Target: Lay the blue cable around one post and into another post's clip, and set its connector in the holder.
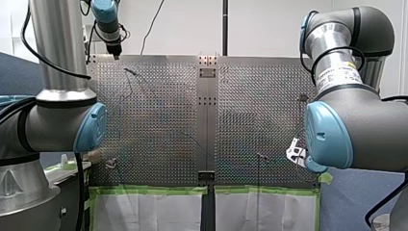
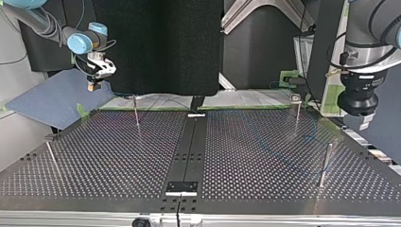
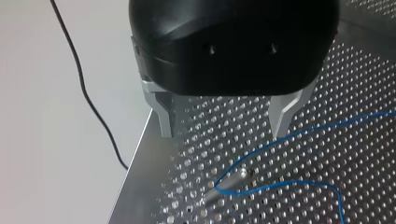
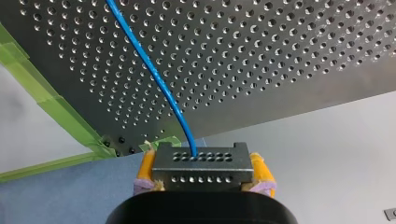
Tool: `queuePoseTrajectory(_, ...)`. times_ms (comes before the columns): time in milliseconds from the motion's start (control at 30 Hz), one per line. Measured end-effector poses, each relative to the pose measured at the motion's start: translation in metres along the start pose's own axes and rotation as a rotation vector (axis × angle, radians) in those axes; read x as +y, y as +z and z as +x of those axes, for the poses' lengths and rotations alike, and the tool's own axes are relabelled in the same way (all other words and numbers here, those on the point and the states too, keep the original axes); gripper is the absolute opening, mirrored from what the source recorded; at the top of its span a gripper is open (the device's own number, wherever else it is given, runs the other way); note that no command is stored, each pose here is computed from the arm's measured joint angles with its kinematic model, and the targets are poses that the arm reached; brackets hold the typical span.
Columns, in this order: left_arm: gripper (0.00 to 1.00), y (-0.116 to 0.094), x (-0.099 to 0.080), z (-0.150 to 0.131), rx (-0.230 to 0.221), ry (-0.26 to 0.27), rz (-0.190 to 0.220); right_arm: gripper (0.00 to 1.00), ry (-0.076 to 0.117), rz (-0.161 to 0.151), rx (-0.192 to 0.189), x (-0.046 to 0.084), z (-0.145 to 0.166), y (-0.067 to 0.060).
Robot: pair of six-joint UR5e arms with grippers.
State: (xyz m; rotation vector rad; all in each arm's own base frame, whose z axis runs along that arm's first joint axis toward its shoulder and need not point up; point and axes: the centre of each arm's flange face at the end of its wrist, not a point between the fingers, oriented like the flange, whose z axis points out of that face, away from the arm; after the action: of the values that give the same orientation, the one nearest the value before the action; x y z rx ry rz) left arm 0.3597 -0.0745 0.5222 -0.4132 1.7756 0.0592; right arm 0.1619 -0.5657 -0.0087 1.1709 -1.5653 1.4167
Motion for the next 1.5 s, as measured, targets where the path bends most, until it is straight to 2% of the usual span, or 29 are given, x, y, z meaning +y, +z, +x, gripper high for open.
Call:
queuePoseTrajectory(267,1.0,-0.0007,0.0015,0.0009,-0.007,-0.009,-0.039,0.47,0.0,0.002,0.001,-0.0008,-0.0002,0.0)
queuePoseTrajectory(1500,1.0,-0.0047,-0.0042,0.0041,-0.008,-0.038,-0.025,0.47,0.001,0.004,0.001,-0.002,-0.0005,-0.0001)
